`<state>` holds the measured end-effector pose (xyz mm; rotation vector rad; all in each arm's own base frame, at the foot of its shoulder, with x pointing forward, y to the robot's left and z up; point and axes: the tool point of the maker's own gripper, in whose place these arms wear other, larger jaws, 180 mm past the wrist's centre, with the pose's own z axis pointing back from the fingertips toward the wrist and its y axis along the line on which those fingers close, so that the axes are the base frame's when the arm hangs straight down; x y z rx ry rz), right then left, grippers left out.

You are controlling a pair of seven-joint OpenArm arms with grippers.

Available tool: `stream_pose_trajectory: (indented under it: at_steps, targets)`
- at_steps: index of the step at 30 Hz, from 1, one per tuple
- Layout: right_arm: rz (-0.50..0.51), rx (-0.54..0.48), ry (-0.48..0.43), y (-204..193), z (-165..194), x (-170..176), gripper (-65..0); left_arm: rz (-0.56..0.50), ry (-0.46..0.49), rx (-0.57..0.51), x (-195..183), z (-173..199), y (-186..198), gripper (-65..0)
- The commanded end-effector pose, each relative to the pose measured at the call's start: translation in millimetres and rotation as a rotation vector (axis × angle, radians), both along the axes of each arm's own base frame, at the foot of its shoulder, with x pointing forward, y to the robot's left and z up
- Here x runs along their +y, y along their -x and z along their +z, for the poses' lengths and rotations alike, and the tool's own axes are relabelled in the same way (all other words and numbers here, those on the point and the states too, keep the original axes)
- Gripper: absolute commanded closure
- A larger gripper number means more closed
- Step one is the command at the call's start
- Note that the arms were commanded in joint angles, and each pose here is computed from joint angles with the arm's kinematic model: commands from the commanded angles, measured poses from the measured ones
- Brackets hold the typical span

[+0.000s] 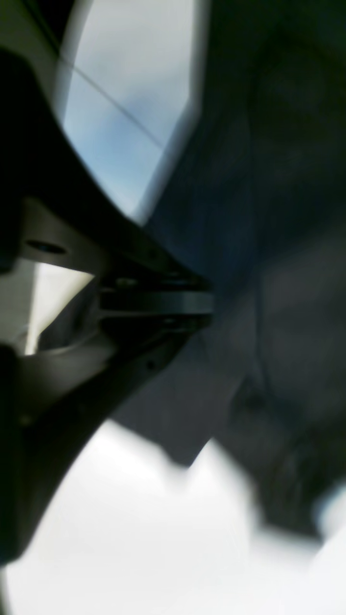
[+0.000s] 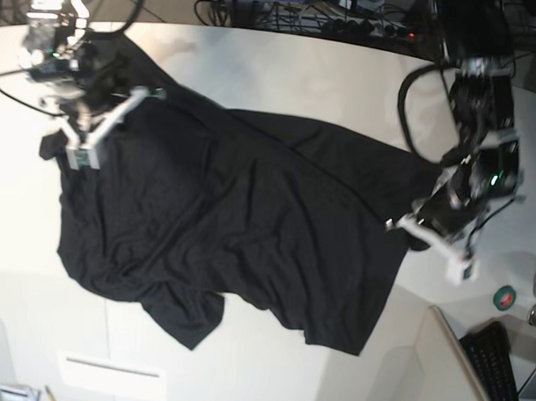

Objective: Layout the t-shirt on the table in an organized manner, then fold the t-shirt properly
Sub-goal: 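Grasp the shirt edges again with both grippers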

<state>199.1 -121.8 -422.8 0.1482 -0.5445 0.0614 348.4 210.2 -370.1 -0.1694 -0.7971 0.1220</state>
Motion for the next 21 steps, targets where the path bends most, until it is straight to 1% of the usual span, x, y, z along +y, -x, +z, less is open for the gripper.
stream_pose_trajectory:
  at_steps: [1,2,4,5,6,7,8,9,11,13,14,17,18,19,20,21]
  targets:
    - [0.021,-0.045,-0.018,-13,8,10,0.0,-0.034,-0.001,-0.032,-8,14,-23,0.0]
    - [0.03,-0.049,-0.026,-17,8,16,0.0,-0.077,0.001,0.002,-21,9,-34,0.0]
    - [-0.004,-0.045,-0.025,-24,6,13,0.0,-0.14,-0.006,0.069,-39,-3,-50,0.0]
    - [-0.021,-0.04,-0.024,-25,4,11,0.0,-0.142,-0.007,0.091,-43,-6,-56,0.0]
    - [-0.027,-0.038,-0.023,-27,2,10,0.0,-0.111,-0.005,0.108,-39,-10,-58,0.0]
    - [-0.03,-0.035,-0.023,-28,1,10,0.0,-0.052,0.007,0.124,-33,-12,-59,0.0]
    - [-0.029,-0.027,-0.018,-28,-2,8,0.0,0.033,0.029,0.131,-21,-12,-59,0.0]
    - [-0.024,-0.021,-0.004,-27,-4,3,0.0,0.13,0.058,0.144,-7,-15,-55,0.0]
    - [-0.02,-0.007,0.011,-26,-9,-3,0.0,0.333,0.146,0.18,13,-27,-40,0.0]
    - [-0.02,0.011,0.014,-23,-14,-5,0.0,0.452,0.202,0.19,23,-33,-28,0.0]
    - [-0.021,0.015,0.014,-22,-16,-5,0.0,0.477,0.207,0.191,26,-34,-24,-0.3]
    - [-0.02,0.019,0.015,-21,-17,-5,0.0,0.482,0.214,0.205,24,-39,-22,-28.0]
    - [-0.02,0.017,0.015,-22,-17,-5,0.0,0.483,0.218,0.212,23,-41,-22,-35.7]
    - [-0.02,0.017,0.015,-22,-17,-5,0.0,0.484,0.229,0.217,20,-42,-25,-41.1]
    - [-0.02,0.014,0.015,-24,-16,-5,0.0,0.487,0.236,0.231,17,-46,-26,-42.3]
    - [-0.02,0.014,0.015,-24,-16,-5,0.0,0.49,0.239,0.247,16,-51,-25,-41.5]
